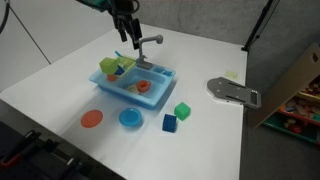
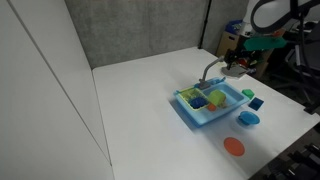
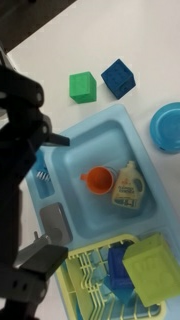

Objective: Remove an orange bowl from the sink and put it on top of the light green block

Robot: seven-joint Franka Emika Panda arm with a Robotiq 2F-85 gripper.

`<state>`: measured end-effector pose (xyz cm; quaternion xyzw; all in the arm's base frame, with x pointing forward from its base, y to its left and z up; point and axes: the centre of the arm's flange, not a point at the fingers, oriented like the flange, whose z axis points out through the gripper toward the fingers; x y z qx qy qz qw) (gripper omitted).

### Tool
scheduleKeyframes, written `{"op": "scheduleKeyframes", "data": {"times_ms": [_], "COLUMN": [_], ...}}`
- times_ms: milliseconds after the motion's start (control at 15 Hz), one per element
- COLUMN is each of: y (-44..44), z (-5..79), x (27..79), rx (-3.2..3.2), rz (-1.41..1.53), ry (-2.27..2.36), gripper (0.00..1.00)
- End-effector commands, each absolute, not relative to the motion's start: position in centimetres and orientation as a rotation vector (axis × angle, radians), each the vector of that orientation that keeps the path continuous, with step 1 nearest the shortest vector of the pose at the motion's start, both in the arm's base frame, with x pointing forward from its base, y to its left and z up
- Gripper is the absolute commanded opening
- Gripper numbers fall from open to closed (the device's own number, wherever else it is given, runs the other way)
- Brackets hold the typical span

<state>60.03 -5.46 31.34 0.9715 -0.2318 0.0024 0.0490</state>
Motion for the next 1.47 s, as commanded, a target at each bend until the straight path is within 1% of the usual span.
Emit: {"op": "scheduleKeyframes", "data": {"times_ms": [0,400,733,1400], "y": [-6.4,-7.6,-9.0,-10.5], "z": [28.8,23.6,19.3,14.2], "x": [60.7,62.0,62.2,62.2], "rx": [2.993,2.993,2.994,3.022], "rz": [0.072,0.132,0.089,0.017], "ry": [-0.732,-0.765,-0.791,-0.795], "gripper": [1.0,1.0,1.0,1.0]}}
